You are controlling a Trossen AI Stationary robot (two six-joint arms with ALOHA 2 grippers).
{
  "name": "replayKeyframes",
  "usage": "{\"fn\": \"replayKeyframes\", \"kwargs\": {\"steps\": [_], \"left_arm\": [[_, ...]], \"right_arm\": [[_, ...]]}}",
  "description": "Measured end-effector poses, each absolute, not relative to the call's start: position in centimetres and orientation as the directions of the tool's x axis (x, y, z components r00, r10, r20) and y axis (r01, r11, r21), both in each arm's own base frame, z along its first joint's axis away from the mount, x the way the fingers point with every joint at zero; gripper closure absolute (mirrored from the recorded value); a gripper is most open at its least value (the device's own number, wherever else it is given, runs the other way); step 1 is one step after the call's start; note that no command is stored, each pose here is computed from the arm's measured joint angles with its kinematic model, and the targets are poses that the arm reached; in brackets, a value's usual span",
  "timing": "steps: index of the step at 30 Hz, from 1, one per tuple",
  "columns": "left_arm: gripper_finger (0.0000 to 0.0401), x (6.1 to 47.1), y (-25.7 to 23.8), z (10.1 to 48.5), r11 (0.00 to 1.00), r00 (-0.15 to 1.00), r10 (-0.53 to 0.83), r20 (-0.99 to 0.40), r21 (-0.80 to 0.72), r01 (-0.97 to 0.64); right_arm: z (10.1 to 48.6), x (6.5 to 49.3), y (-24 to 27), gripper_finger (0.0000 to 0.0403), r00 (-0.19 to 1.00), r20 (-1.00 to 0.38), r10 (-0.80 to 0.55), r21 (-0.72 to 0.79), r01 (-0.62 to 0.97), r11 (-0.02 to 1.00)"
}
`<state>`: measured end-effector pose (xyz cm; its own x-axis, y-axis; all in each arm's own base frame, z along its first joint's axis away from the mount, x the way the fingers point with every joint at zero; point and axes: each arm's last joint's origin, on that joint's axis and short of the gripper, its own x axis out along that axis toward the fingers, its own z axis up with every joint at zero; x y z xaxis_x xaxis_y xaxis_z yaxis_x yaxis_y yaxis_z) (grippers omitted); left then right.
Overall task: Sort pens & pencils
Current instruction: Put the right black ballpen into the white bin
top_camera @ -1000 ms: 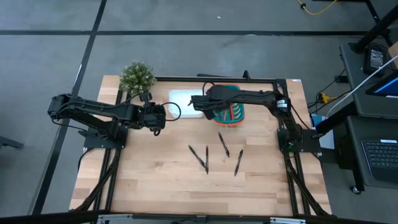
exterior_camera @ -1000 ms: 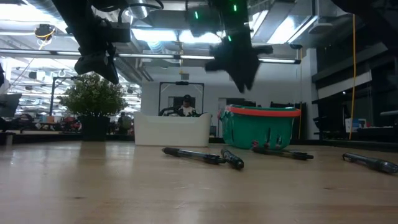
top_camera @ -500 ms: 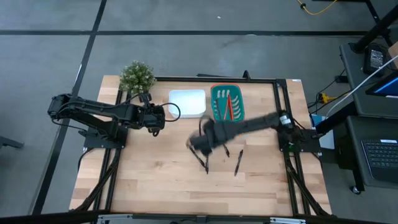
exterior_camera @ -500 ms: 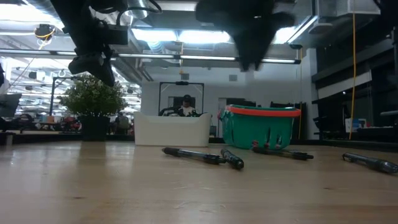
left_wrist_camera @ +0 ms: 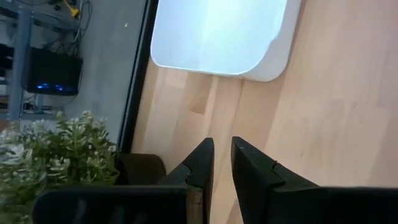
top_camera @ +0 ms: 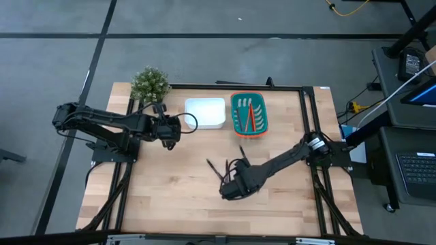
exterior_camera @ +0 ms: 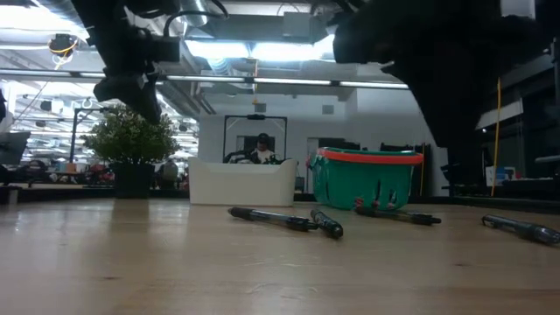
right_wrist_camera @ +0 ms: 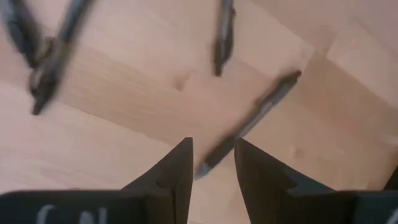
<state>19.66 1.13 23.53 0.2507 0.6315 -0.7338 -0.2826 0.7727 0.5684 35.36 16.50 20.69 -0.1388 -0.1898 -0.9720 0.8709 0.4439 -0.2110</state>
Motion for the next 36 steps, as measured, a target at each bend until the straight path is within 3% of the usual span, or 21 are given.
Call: {"fn": "replayKeyframes", "kwargs": {"steps": [17,26,36], "left_arm": [[0.0351,20.2,0.2,23.7,0.786,0.323,0.617,-0.717,0.574,-0.228],[0.0351,20.4,0.3,23.8,0.77,0.33,0.637,-0.697,0.598,-0.223],[0.0351,20.4,0.3,23.8,0.77,0.334,0.637,-0.695,0.596,-0.228]], "right_arm": [[19.4,33.7,17.8,0.0283,-0.233,-0.96,-0.158,-0.258,0.952,0.163],[19.2,33.1,18.6,0.0283,-0.239,-0.956,-0.171,-0.255,0.964,0.08],[15.3,32.0,17.9,0.0283,-0.282,-0.949,-0.142,-0.292,0.955,0.055]]}}
